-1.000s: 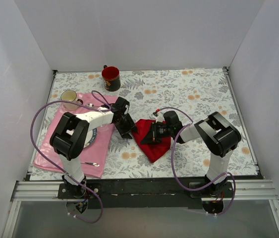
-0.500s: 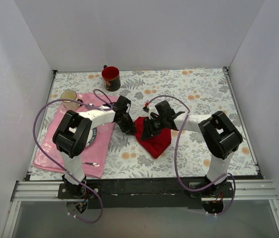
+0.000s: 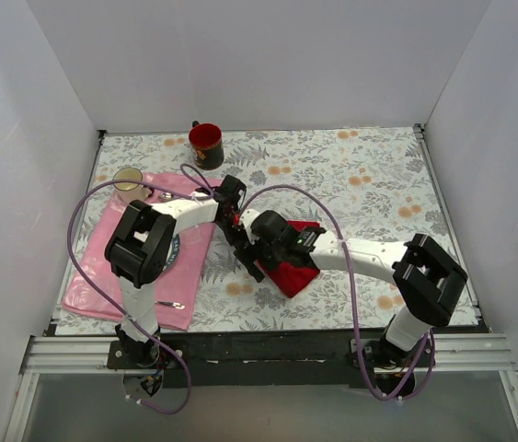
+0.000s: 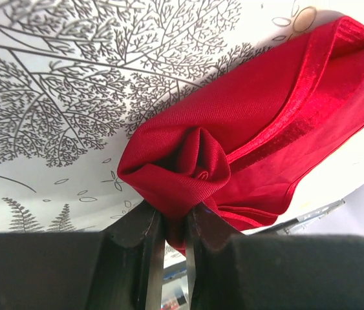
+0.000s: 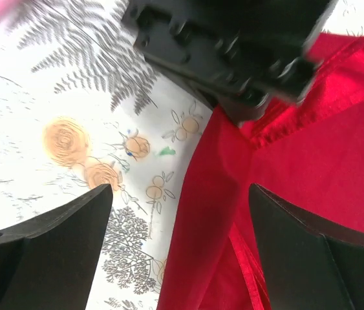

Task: Fold the napkin, place the utensils inside, and roll it up
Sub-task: Roll the napkin with the utensil

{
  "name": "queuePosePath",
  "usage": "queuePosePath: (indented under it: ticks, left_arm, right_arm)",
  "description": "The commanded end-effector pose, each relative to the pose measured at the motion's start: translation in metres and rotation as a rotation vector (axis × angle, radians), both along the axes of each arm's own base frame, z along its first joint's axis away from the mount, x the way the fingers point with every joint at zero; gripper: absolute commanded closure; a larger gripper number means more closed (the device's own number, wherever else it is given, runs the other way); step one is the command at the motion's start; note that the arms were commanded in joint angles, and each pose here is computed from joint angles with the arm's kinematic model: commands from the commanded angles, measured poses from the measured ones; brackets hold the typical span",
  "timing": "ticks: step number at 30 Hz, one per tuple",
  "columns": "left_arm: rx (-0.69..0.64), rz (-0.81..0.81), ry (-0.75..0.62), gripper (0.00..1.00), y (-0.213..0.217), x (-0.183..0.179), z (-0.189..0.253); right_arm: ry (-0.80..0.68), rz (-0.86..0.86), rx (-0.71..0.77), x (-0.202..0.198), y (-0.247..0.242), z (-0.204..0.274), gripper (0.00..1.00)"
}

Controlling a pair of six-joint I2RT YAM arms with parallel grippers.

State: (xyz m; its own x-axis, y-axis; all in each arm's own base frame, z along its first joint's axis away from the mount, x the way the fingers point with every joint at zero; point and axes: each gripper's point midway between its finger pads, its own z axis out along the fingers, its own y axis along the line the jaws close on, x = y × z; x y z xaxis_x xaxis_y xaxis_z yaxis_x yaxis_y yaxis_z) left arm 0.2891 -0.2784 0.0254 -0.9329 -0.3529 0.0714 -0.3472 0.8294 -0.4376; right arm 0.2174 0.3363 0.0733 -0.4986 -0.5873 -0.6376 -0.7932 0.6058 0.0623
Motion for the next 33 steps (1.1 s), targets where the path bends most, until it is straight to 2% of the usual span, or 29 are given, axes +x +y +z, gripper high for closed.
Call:
queuePosePath:
  ticks: [1, 3, 6, 7, 12, 13, 15, 17, 18, 19, 23, 24, 27, 31, 33]
  left_arm:
    - [0.013, -0.022, 0.082, 1.00, 0.005, -0.014, -0.002]
    - [0.012, -0.023, 0.091, 1.00, 0.005, -0.014, -0.003]
    - [0.009, -0.029, 0.109, 1.00, 0.005, -0.017, -0.005]
    - [0.011, -0.027, 0.108, 1.00, 0.005, -0.016, -0.005]
    - [0.023, -0.028, 0.107, 1.00, 0.008, -0.018, -0.008]
    - [0.029, -0.029, 0.101, 1.00, 0.009, -0.018, -0.008]
    - [0.052, -0.041, 0.074, 1.00, 0.013, -0.015, -0.007]
    - [0.051, -0.058, 0.045, 1.00, 0.013, -0.011, -0.004]
    - [0.038, -0.086, 0.014, 1.00, 0.011, -0.008, -0.002]
    - [0.032, -0.096, -0.003, 1.00, 0.011, -0.006, 0.002]
    - [0.014, -0.121, -0.120, 0.69, 0.010, 0.009, 0.021]
    - [0.000, -0.124, -0.166, 0.56, 0.009, 0.014, 0.033]
    - [0.009, -0.134, -0.251, 0.38, 0.012, 0.026, 0.052]
    - [-0.003, -0.126, -0.384, 0.26, 0.019, 0.040, 0.085]
    - [-0.027, -0.107, -0.422, 0.25, 0.021, 0.043, 0.093]
  right_arm:
    - [-0.143, -0.120, -0.131, 0.015, -0.018, -0.013, 0.10]
    - [-0.163, -0.124, -0.163, 0.012, -0.017, -0.021, 0.12]
    - [-0.185, -0.126, -0.199, 0.009, -0.016, -0.032, 0.23]
    - [-0.186, -0.133, -0.211, 0.008, -0.017, -0.035, 0.30]
    - [-0.182, -0.160, -0.256, 0.008, -0.023, -0.052, 0.44]
    - [-0.182, -0.169, -0.257, 0.008, -0.025, -0.052, 0.52]
    - [-0.168, -0.199, -0.255, 0.005, -0.030, -0.058, 0.58]
    - [-0.149, -0.225, -0.224, 0.002, -0.031, -0.058, 0.67]
    - [-0.131, -0.229, -0.216, -0.003, -0.034, -0.064, 0.77]
    - [-0.119, -0.231, -0.202, -0.005, -0.034, -0.066, 0.81]
    - [-0.021, -0.233, -0.125, -0.015, -0.033, -0.076, 0.97]
    - [0.019, -0.218, -0.096, -0.020, -0.030, -0.077, 0.99]
    - [0.109, -0.205, -0.005, -0.023, -0.028, -0.079, 0.99]
    - [0.235, -0.216, 0.166, -0.017, -0.023, -0.070, 0.99]
    - [0.335, -0.184, 0.245, -0.029, -0.023, -0.070, 0.99]
